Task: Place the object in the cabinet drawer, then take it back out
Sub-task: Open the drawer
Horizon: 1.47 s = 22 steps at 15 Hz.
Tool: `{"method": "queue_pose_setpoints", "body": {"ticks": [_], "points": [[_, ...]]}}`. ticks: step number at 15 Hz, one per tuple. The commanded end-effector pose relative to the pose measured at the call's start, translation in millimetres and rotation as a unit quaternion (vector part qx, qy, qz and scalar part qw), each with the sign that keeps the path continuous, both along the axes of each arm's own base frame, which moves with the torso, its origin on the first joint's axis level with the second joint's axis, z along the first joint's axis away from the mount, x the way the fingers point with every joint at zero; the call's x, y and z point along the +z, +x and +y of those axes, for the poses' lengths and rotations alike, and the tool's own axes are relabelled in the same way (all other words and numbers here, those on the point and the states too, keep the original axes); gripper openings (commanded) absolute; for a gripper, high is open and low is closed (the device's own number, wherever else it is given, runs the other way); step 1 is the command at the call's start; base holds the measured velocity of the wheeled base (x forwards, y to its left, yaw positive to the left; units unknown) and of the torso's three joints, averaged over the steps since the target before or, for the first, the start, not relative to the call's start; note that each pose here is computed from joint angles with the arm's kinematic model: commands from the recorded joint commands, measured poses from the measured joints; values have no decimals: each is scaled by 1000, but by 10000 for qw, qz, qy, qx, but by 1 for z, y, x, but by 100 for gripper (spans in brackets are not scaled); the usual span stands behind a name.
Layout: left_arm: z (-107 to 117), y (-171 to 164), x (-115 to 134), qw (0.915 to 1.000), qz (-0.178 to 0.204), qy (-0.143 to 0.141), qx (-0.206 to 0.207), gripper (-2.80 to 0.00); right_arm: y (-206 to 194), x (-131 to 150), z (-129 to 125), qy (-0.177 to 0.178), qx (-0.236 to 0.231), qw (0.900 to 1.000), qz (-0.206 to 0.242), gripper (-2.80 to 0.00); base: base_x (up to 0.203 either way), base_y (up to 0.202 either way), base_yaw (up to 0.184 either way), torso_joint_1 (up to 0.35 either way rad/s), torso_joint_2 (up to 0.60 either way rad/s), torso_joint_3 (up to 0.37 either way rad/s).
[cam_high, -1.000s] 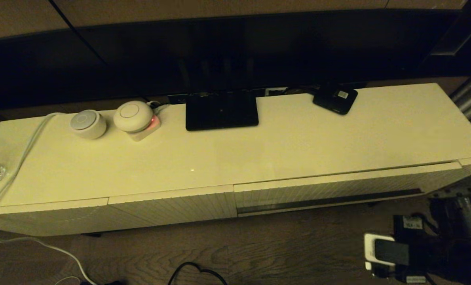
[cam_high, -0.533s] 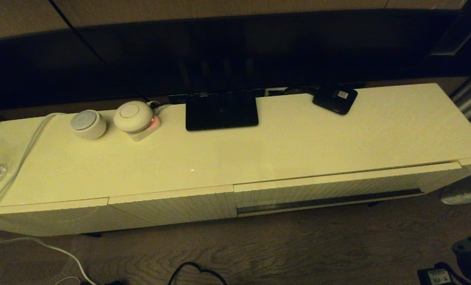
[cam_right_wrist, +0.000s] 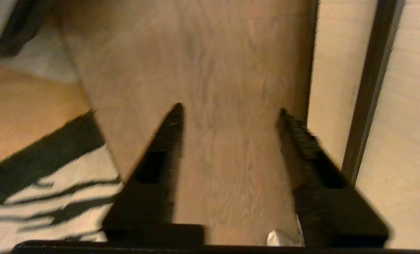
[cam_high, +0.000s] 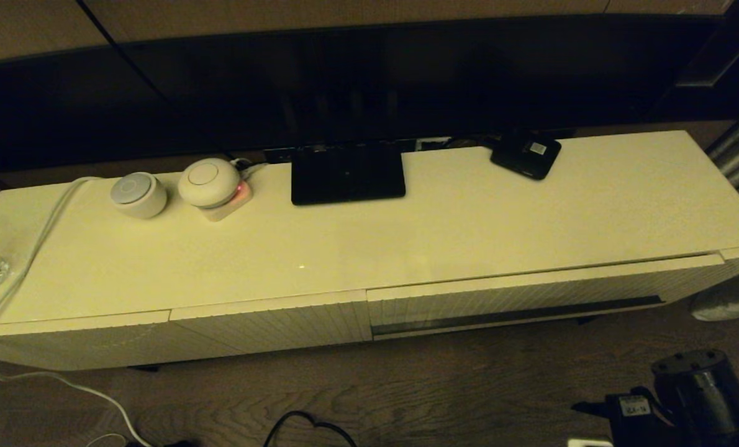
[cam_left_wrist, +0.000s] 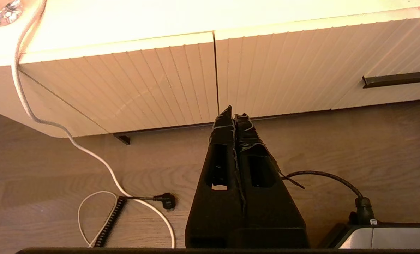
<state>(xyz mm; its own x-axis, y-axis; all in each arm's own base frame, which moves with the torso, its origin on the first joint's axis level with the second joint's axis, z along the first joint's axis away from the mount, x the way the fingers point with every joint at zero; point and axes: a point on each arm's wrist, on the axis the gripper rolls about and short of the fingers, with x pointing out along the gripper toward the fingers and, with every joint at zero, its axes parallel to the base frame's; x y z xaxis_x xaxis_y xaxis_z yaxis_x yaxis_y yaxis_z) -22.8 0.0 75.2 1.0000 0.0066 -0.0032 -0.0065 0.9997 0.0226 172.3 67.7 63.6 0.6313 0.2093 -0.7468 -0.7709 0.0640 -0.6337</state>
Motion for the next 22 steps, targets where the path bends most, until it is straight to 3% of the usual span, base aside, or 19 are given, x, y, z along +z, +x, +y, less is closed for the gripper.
{"method": "queue_pose_setpoints", "body": {"ticks": [1,8,10,15,22], "points": [[0,0,-1,10000,15,2,5,-280,23,-19,9,-24,-23,9999,169,0,0,0,0,0,0,0],[0,0,-1,10000,15,2,5,-280,66,-16,25,319,100,9994,-127,0,0,0,0,0,0,0],[0,0,-1,10000,15,2,5,-280,71,-19,26,455,299,9985,3,0,0,0,0,0,0,0],[0,0,-1,10000,15,2,5,-280,87,-29,17,260,465,9986,31,0,0,0,0,0,0,0],[0,0,-1,10000,15,2,5,-280,112,-24,3,-3,820,9959,-377,0,0,0,0,0,0,0]]}}
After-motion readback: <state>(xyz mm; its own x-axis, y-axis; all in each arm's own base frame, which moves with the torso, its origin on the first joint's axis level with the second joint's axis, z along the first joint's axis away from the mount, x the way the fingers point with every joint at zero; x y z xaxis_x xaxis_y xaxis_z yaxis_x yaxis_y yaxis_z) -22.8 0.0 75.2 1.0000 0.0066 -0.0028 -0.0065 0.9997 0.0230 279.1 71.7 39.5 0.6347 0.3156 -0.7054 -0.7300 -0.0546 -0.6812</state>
